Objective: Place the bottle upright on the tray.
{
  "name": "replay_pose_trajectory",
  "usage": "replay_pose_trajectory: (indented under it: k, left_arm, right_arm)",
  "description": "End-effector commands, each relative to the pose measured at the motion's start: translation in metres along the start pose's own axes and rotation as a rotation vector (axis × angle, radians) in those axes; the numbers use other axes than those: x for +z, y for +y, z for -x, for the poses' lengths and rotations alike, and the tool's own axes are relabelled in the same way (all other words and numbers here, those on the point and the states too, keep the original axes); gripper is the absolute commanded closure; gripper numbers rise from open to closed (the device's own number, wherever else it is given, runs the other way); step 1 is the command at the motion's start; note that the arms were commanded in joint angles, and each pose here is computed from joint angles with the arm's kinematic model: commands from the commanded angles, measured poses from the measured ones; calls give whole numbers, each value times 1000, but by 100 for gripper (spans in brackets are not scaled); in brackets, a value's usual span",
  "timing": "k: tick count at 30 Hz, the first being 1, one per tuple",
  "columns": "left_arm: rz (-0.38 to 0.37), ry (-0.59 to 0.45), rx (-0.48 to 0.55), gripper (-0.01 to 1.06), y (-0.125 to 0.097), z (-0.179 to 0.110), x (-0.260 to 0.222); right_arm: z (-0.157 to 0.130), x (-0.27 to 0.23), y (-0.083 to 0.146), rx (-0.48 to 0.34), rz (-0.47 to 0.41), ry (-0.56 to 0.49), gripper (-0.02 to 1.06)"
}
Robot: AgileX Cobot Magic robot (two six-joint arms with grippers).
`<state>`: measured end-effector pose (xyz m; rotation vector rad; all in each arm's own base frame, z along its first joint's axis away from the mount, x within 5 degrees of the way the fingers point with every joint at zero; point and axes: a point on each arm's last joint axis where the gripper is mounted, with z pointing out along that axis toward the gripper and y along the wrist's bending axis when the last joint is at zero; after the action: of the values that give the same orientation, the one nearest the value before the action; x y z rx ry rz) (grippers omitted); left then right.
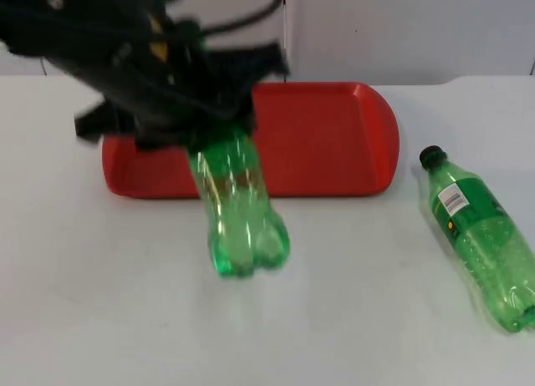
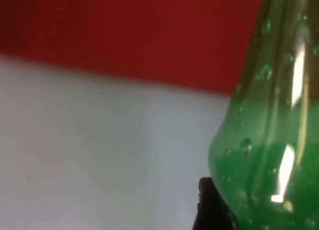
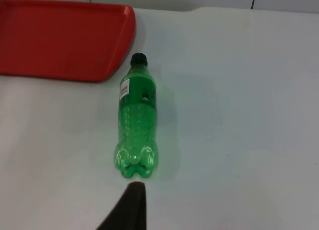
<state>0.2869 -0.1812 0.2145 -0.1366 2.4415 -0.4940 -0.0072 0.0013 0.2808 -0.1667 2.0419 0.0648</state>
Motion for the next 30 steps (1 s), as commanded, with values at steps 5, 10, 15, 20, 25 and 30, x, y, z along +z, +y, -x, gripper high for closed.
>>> replay_pose_trajectory:
  k: [5,10,15,20,25,30]
  left_arm:
    - [-213,-261,267,105,-24,29,-45]
    - [-353,-429,529,105,-35,42,-72]
    - [-384,-524,639,105,-28,55,-78]
    - [-332,-615,737,105,-9,72,-81]
    - [-314,-700,549,105,15,94,-87]
    - [-360,-856,394,105,27,112,-94]
  right_arm:
    - [-1,0,0,-4,-2,-2,-1]
    - [-1,0,0,-4,-2,-2,-1]
    - [-1,0,0,-4,-2,-2,-1]
    - [-1,0,0,-4,-2,-2,-1]
    - [-1,0,0,-4,-2,-2,-1]
    - [-1,0,0,-4,-2,-2,-1]
